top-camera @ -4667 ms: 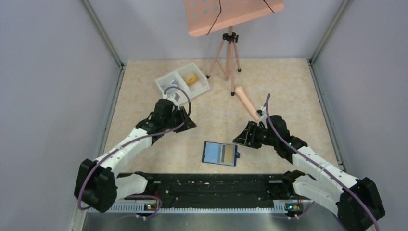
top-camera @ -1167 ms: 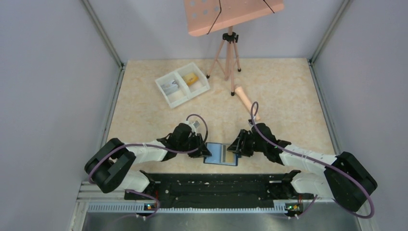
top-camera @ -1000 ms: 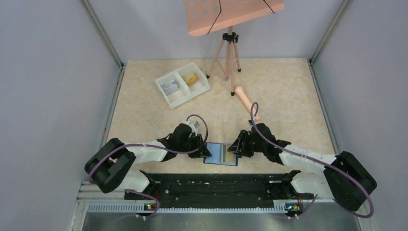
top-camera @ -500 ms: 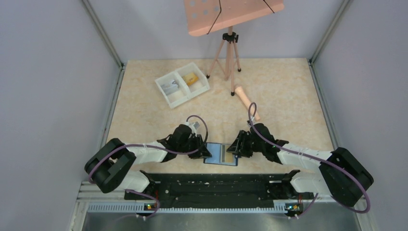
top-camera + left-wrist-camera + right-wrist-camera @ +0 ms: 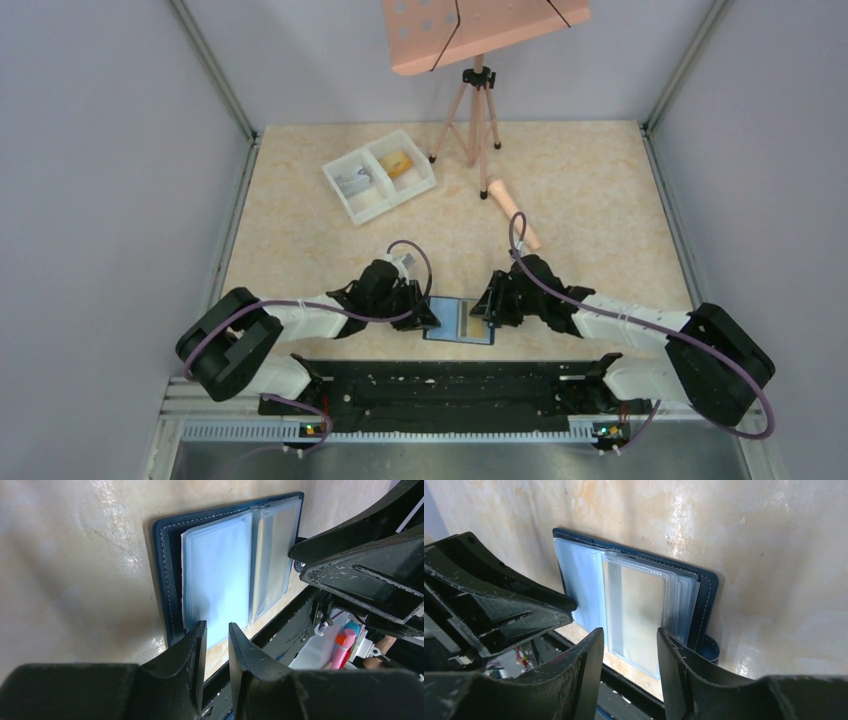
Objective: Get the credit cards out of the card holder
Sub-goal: Remove the credit card from the card holder.
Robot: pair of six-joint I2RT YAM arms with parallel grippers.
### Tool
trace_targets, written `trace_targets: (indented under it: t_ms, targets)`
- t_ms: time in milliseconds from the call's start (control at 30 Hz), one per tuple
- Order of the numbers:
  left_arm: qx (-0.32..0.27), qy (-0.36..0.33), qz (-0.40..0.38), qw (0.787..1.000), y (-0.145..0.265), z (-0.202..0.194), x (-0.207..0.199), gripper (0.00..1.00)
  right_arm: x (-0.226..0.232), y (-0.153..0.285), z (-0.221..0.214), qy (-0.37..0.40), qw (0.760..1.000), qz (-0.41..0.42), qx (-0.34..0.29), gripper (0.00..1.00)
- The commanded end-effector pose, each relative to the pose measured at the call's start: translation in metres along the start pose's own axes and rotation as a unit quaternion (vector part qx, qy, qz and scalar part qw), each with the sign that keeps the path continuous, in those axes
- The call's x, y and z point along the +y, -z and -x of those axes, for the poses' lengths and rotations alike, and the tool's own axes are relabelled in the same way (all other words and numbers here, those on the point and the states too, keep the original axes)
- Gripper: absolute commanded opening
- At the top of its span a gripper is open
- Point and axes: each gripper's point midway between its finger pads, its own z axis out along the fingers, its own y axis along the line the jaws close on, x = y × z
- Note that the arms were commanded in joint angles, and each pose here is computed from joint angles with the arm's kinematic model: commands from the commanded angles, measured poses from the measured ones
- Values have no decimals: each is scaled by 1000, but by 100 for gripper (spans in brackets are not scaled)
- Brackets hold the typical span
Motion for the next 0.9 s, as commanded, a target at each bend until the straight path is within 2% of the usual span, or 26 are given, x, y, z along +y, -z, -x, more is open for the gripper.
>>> trace_targets:
  t_ms: [0,433,867]
  targets:
    - [-12,-9,-7,1000,1,1,-2,28,-4,7,11,35,998,-54,-25,44]
    - [-11,-8,-5,1000,1,0,-1,28,3,3,6,65,995,-67,-19,44]
    - [-10,-7,-5,1000,-1,-1,1,28,19,2,9,78,996,-39,-25,33]
